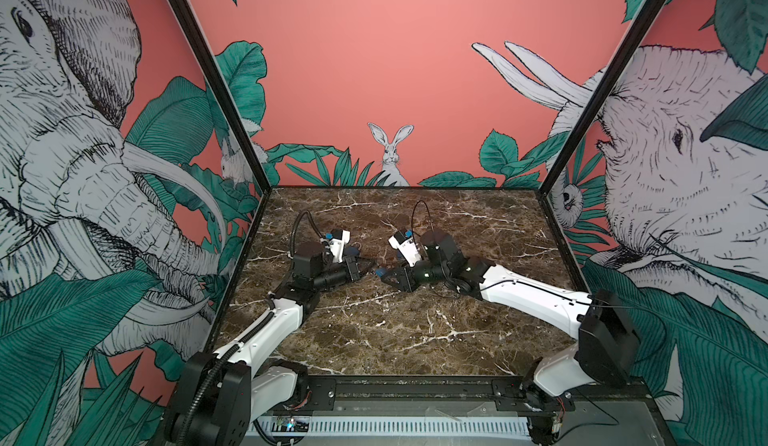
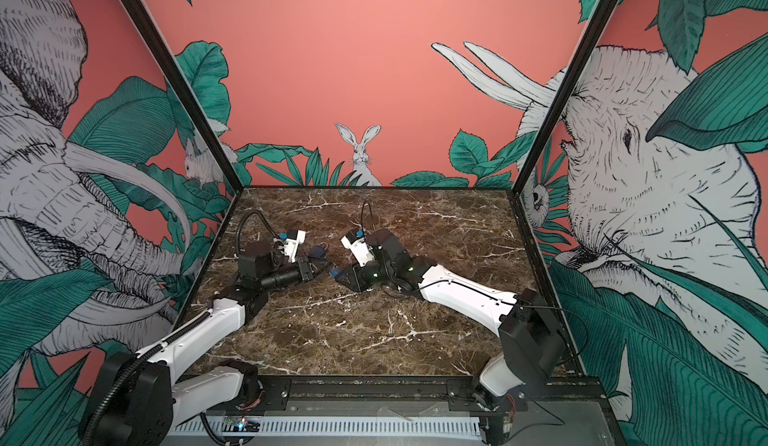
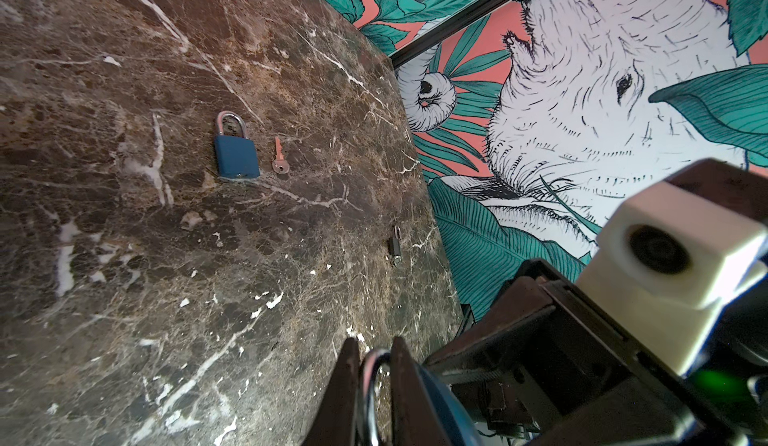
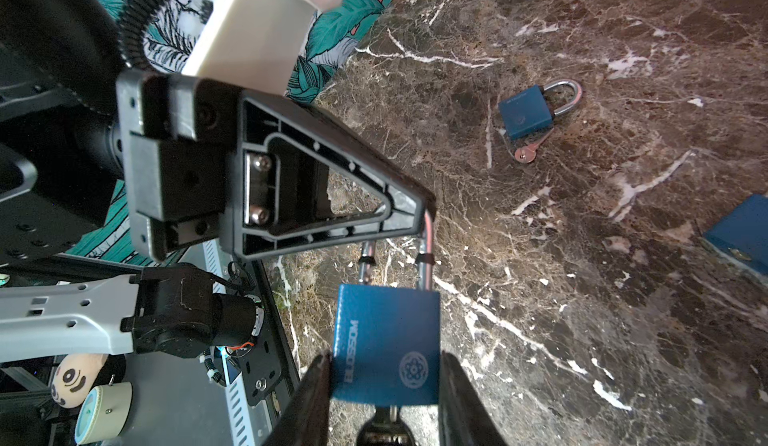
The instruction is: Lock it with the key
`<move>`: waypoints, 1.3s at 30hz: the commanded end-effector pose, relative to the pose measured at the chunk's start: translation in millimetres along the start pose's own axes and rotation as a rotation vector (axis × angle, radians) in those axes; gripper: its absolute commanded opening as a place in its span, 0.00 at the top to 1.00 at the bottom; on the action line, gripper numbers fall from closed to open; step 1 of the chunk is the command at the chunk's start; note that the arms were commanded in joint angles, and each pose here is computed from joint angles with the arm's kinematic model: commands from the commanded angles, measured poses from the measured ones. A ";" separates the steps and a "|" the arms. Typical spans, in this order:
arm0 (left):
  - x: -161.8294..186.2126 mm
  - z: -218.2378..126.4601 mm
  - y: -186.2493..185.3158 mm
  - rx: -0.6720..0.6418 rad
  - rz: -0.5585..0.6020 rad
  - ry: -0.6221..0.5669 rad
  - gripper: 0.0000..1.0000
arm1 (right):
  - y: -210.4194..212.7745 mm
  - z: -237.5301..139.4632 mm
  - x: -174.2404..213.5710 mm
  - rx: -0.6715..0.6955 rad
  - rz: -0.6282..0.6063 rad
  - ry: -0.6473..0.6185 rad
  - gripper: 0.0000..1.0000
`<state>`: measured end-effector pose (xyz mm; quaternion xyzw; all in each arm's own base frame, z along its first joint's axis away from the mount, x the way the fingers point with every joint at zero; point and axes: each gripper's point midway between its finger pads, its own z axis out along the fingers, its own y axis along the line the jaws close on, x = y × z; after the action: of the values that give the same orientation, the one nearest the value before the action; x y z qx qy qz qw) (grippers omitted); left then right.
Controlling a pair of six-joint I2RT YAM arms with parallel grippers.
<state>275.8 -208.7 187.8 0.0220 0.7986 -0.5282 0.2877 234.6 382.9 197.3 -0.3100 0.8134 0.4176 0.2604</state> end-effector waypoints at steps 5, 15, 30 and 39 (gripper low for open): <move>-8.7 1.2 -6.7 0.012 0.013 -0.011 0.88 | 16.4 -4.9 -17.4 -0.047 -0.064 -0.063 0.99; -6.9 3.4 -4.0 0.010 0.005 0.000 0.92 | 14.9 -6.5 -15.1 -0.035 -0.075 -0.055 0.98; -5.6 5.1 -5.8 0.023 -0.008 0.022 1.00 | 15.7 -4.7 -23.7 -0.029 -0.084 -0.068 0.98; -2.0 8.3 6.1 -0.048 -0.097 0.068 1.00 | 8.8 1.7 -27.3 0.003 -0.089 -0.061 0.92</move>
<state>283.5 -213.0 186.4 0.0065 0.8081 -0.5306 0.2558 237.6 379.8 184.5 -0.3183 0.8249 0.3916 0.2545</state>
